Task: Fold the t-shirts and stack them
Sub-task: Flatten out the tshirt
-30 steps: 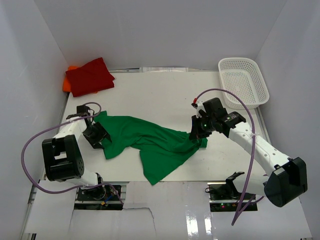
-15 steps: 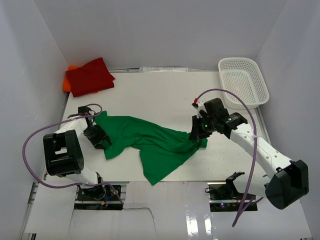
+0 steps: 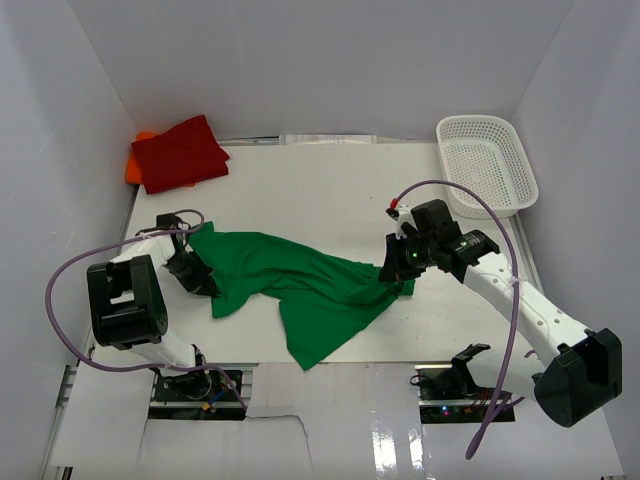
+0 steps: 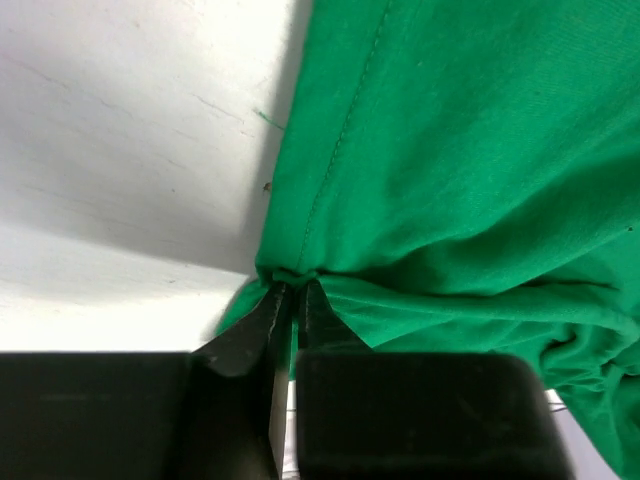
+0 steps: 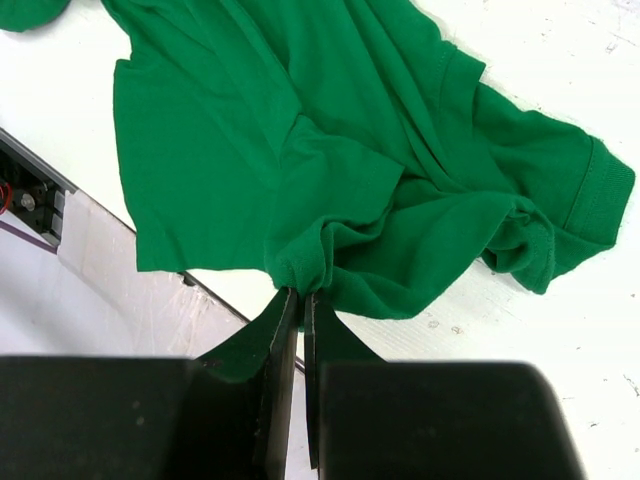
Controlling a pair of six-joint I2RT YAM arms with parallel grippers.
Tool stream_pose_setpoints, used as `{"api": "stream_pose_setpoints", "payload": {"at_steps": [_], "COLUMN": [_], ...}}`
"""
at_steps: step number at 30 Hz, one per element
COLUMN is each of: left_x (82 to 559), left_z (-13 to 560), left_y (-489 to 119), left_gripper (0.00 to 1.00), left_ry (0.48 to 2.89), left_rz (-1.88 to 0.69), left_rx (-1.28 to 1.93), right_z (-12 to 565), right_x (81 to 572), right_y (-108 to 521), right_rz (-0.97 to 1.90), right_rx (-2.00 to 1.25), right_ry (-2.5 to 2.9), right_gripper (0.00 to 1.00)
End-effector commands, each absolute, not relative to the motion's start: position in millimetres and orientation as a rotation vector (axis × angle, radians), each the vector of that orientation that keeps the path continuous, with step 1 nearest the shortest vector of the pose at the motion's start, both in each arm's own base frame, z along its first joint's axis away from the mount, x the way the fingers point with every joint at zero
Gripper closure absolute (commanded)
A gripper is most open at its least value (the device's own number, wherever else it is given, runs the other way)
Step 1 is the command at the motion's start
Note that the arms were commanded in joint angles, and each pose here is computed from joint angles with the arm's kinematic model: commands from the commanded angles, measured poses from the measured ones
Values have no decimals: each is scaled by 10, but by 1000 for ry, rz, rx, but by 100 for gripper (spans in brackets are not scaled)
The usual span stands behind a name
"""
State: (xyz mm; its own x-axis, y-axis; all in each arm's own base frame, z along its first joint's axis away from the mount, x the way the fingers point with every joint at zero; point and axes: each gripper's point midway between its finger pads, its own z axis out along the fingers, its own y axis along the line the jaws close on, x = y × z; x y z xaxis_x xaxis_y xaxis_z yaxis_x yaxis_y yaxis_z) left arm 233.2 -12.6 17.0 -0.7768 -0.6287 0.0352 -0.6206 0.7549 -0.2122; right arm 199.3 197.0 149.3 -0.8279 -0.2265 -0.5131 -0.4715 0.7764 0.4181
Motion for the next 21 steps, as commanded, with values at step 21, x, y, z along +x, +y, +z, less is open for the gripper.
{"api": "stream_pose_setpoints", "payload": {"at_steps": [21], "left_x": [2793], "left_z": [1206], "left_y": [-88], "left_gripper": [100], "left_ry": [2717], "left_rz": [-403], "left_rx": [-915], "right_z": [1468], "right_x": [2111], "right_y": [2032], "right_rz": [752], "right_rx": [-523], "right_ry": [2502], "right_gripper": [92]}}
